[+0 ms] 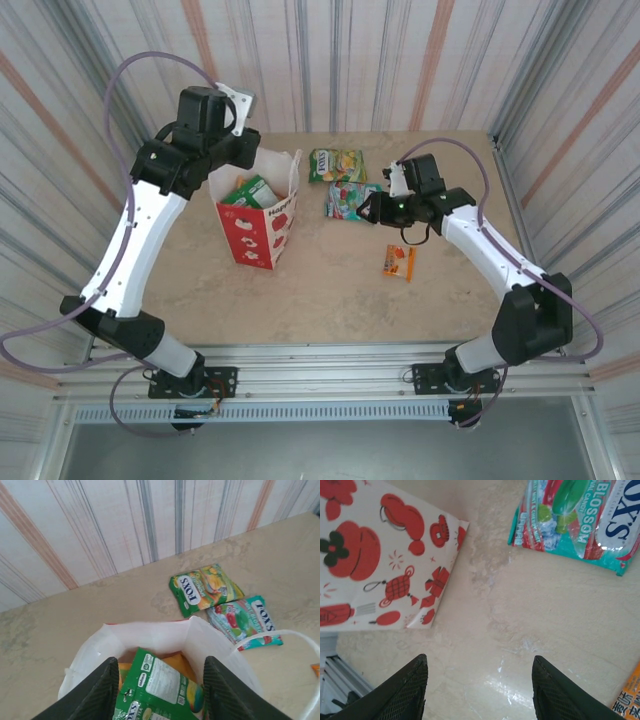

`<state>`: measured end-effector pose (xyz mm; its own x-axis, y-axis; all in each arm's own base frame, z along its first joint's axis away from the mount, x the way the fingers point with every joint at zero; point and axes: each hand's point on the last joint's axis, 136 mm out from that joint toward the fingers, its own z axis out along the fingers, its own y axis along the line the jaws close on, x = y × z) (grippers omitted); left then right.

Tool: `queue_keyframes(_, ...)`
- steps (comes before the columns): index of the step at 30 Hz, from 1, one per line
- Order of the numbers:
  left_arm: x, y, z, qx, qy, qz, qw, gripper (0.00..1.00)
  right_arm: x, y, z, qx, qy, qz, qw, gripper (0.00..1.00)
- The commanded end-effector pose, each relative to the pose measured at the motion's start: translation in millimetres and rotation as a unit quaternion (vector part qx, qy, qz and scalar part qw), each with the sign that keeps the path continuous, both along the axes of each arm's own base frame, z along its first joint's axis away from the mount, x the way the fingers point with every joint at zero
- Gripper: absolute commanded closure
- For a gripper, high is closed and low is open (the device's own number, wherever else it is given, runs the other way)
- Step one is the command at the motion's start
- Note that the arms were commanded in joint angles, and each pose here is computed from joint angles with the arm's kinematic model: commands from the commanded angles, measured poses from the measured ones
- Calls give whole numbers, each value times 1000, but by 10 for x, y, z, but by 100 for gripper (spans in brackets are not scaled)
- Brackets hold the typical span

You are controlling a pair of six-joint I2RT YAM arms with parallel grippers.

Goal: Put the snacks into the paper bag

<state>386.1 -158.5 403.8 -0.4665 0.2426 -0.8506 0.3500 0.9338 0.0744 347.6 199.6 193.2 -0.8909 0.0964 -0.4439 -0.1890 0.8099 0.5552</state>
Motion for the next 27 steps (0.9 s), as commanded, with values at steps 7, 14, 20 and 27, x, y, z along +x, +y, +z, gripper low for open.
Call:
queue_keyframes(7, -301, -227, 384, -83, -20, -85, 993, 43, 682, -314, -306, 7, 57, -62, 996, 43)
queue_keyframes(14, -409, -458, 399, -155, 12, -157, 975, 42, 1137, -433, -810, -3, 106, -86, 991, 41)
queue_keyframes(20, -485, -710, 407, -198, 29, -226, 953, 42, 1300, -407, -1179, -10, 138, -89, 986, 40)
queue_keyframes(27, -500, -912, 317, -225, 60, -268, 935, 43, 1391, -352, -1404, 2, 152, -90, 984, 41)
